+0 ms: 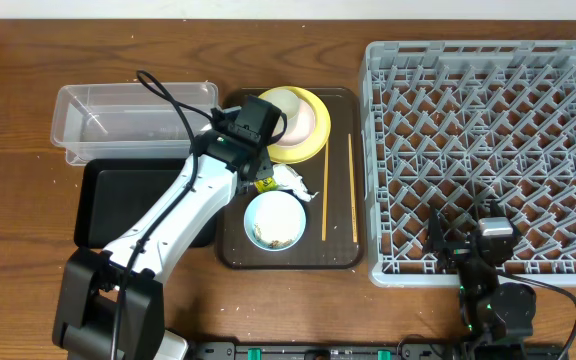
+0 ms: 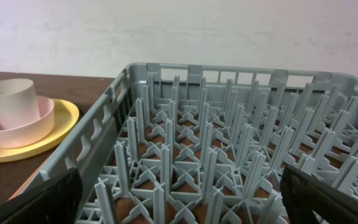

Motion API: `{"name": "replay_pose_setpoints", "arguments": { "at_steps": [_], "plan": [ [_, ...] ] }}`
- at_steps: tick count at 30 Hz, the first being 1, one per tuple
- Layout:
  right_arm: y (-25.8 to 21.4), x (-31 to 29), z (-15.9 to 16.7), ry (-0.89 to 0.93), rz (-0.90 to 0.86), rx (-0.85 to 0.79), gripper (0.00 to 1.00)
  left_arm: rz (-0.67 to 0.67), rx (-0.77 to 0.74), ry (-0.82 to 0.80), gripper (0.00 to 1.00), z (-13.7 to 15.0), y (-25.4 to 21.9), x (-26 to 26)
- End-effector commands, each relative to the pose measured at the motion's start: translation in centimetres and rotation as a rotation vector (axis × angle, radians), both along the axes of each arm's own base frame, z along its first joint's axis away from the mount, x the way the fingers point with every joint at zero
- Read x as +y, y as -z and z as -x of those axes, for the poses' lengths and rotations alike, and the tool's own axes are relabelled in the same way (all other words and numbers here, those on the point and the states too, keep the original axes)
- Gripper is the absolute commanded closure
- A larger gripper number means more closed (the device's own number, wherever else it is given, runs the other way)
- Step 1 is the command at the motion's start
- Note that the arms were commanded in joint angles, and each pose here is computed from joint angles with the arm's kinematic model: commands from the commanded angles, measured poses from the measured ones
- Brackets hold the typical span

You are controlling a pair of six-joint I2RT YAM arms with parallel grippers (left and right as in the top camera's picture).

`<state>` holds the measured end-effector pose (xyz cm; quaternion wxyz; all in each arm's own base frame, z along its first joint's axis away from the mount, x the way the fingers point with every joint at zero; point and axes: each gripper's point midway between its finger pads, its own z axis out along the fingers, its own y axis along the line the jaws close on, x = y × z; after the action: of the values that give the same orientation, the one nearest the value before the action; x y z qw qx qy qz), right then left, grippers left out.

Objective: Sort waste into correct bins and load items into the dishwasher rack
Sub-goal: 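Reach left gripper to the yellow snack wrapper and grasp it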

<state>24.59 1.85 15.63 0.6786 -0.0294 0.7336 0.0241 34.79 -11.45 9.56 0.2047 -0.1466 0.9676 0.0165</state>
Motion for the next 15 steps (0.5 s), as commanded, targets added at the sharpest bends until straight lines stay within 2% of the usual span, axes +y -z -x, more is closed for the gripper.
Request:
{"name": "replay_pose_setpoints", "arguments": {
  "at_steps": [1,15],
  "plan": [
    [0.1,-0.3,0.0,0.012,-0.003,0.004,0.01,-0.026,-0.03,-0.046,0.6,-0.5,-0.4,0.7],
    [0.1,-0.3,0.0,0.012,-0.003,0.004,0.01,-0.052,0.045,-0.074,0.6,-1.3,4.4,0.3]
  ]
}}
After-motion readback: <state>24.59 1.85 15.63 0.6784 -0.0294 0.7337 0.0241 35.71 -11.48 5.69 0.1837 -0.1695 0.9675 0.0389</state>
